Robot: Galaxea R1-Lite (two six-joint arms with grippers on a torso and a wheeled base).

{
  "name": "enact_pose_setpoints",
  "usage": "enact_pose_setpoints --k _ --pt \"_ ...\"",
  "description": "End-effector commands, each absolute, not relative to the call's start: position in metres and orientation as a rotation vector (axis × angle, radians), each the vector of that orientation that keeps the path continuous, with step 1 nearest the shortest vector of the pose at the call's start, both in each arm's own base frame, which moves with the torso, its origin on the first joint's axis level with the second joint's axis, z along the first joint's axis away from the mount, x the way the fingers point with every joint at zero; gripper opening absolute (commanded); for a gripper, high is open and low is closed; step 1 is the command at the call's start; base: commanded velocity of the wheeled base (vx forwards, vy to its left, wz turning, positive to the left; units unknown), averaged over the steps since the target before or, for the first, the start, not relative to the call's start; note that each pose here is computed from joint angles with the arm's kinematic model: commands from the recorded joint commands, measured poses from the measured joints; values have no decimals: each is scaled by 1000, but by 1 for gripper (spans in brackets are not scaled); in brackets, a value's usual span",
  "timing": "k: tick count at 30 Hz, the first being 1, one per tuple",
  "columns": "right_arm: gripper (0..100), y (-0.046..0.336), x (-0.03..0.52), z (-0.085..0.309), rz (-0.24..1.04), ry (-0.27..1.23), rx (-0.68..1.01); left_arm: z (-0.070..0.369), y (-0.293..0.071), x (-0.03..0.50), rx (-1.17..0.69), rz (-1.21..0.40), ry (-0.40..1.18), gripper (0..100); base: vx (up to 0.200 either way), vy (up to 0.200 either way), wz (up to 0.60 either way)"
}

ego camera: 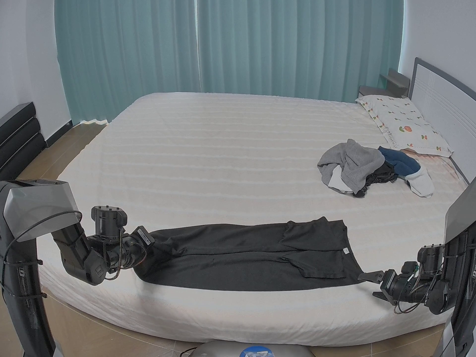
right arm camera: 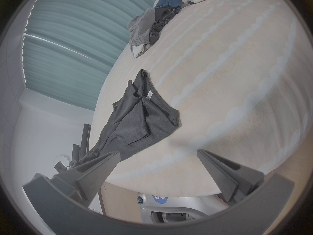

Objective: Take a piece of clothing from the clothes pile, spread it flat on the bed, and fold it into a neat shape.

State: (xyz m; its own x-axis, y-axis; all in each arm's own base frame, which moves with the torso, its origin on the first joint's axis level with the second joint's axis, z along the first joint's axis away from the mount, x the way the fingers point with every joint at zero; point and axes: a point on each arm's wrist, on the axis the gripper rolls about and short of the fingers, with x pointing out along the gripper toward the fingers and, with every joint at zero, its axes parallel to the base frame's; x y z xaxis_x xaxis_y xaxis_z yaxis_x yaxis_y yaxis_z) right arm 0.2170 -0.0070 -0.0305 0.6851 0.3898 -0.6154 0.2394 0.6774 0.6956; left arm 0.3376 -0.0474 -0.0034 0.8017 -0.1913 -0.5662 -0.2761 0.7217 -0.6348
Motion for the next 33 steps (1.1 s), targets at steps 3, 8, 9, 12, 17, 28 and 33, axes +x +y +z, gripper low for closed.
enact_pose_setpoints --k 3,8,9,12,17,28,33 --pt "100 -7 214 -30 96 842 848 0 -56 341 -780 42 651 0 0 0 0" --pt "100 -7 214 -30 96 842 848 3 -71 341 -753 39 702 0 0 -200 0" --pt "100 -7 214 -30 96 842 848 5 -74 341 -748 38 703 0 0 -200 0" --pt "100 -7 214 -30 96 842 848 16 -81 342 -737 33 702 0 0 -200 0" --pt "100 -7 214 -30 96 842 848 31 -90 344 -724 22 728 0 0 -200 0" --pt "100 -7 214 -30 96 842 847 60 -134 344 -673 -21 792 0 0 -200 0" --pt "100 -7 214 -30 96 842 847 73 -164 347 -659 -54 851 0 0 -200 0"
